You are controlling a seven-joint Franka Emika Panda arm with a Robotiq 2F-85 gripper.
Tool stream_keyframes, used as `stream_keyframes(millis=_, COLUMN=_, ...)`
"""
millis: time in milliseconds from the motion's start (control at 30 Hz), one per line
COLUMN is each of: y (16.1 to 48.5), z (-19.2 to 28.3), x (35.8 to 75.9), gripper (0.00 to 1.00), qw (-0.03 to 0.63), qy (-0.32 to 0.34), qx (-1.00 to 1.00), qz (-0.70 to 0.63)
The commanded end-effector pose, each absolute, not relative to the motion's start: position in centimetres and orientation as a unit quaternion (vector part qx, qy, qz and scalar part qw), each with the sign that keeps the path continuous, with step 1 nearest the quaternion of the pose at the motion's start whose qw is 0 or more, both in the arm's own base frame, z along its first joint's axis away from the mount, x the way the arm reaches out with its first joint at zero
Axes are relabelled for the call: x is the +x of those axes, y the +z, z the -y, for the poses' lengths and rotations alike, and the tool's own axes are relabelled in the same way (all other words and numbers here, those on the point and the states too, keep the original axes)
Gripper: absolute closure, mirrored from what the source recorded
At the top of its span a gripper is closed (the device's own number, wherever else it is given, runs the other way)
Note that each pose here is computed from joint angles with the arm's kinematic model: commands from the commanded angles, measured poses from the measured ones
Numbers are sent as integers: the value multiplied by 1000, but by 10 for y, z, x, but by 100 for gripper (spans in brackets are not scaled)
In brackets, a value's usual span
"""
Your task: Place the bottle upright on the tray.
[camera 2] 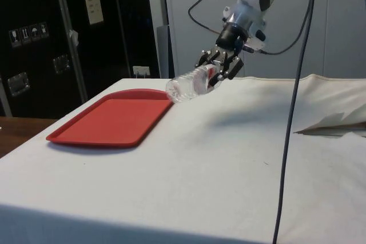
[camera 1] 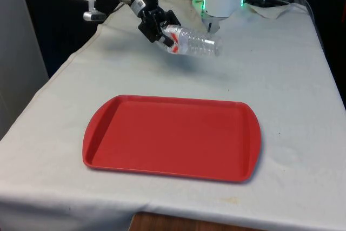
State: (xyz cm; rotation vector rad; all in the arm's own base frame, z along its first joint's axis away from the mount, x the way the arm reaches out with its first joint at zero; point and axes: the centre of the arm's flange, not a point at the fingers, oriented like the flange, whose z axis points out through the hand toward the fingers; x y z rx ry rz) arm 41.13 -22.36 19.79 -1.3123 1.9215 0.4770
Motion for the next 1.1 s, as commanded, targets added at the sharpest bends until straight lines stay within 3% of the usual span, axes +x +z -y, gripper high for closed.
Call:
stream_keyframes(millis=0, y=202, z=223, x=412, gripper=67, qw=368, qy=185, qx=-513, qz=-754)
stream_keyframes(millis=1067, y=265, z=229, x=440, gripper=67, qw=350, qy=195, qx=-535, qz=-744)
